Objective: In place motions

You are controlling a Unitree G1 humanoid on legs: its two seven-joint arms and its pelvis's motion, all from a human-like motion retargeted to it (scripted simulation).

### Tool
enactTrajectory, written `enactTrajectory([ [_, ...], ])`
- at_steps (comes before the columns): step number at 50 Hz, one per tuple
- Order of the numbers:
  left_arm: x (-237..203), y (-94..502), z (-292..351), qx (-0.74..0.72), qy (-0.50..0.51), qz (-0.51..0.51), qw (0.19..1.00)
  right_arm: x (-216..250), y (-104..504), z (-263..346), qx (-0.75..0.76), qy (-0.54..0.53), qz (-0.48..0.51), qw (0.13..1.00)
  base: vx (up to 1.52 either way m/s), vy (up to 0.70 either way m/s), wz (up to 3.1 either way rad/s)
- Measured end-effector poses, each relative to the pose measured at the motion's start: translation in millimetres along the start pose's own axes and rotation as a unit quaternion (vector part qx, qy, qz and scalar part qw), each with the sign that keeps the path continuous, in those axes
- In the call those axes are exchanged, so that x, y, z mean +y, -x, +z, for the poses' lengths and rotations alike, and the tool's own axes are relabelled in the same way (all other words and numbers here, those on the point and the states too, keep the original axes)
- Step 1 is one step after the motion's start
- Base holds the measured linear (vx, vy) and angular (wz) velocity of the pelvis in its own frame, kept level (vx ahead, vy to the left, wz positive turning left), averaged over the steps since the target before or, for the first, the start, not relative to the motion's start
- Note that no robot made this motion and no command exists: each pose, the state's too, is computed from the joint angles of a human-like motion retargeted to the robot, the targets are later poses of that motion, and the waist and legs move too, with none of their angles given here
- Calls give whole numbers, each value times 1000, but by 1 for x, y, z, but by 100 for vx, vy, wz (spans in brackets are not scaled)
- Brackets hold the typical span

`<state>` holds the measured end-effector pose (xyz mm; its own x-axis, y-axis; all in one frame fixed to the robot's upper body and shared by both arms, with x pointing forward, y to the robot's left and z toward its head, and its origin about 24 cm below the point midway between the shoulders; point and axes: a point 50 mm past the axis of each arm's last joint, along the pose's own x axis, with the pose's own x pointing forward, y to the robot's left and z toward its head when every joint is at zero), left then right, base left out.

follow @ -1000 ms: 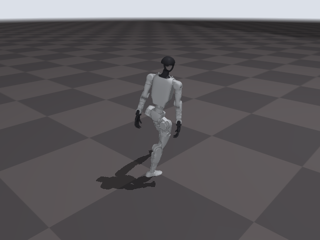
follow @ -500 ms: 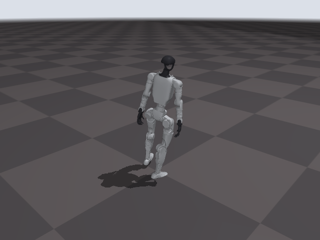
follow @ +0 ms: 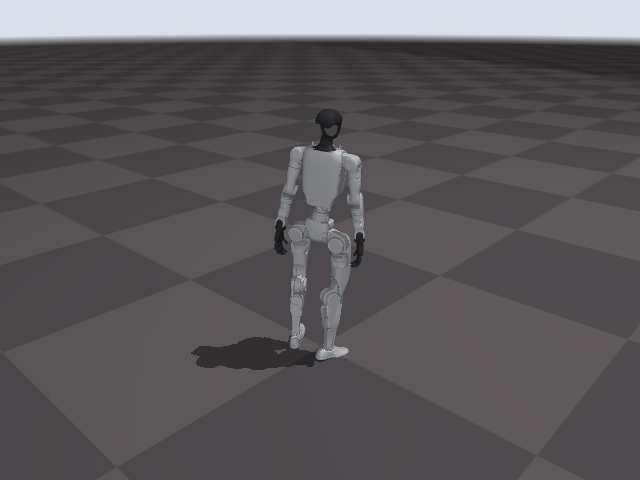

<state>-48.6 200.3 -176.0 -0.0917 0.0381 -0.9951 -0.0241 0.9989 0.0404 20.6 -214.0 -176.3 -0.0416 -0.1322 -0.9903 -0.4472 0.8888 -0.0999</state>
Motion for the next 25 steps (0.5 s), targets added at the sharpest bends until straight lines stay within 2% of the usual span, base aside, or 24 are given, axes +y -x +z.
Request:
enactTrajectory([
  [6, -10, 3, -34, 60, 68, -59, 994, -1, 4, 42, -69, 70, -6, 995, 3, 19, -23],
  [13, -6, 3, -38, 70, 51, -59, 994, -3, 7, 58, -105, 89, -10, 990, 6, 22, -22],
  [25, -1, 1, 5, 22, 37, -46, 998, -22, 4, 30, -81, -44, -53, 994, 3, 20, 16],
])
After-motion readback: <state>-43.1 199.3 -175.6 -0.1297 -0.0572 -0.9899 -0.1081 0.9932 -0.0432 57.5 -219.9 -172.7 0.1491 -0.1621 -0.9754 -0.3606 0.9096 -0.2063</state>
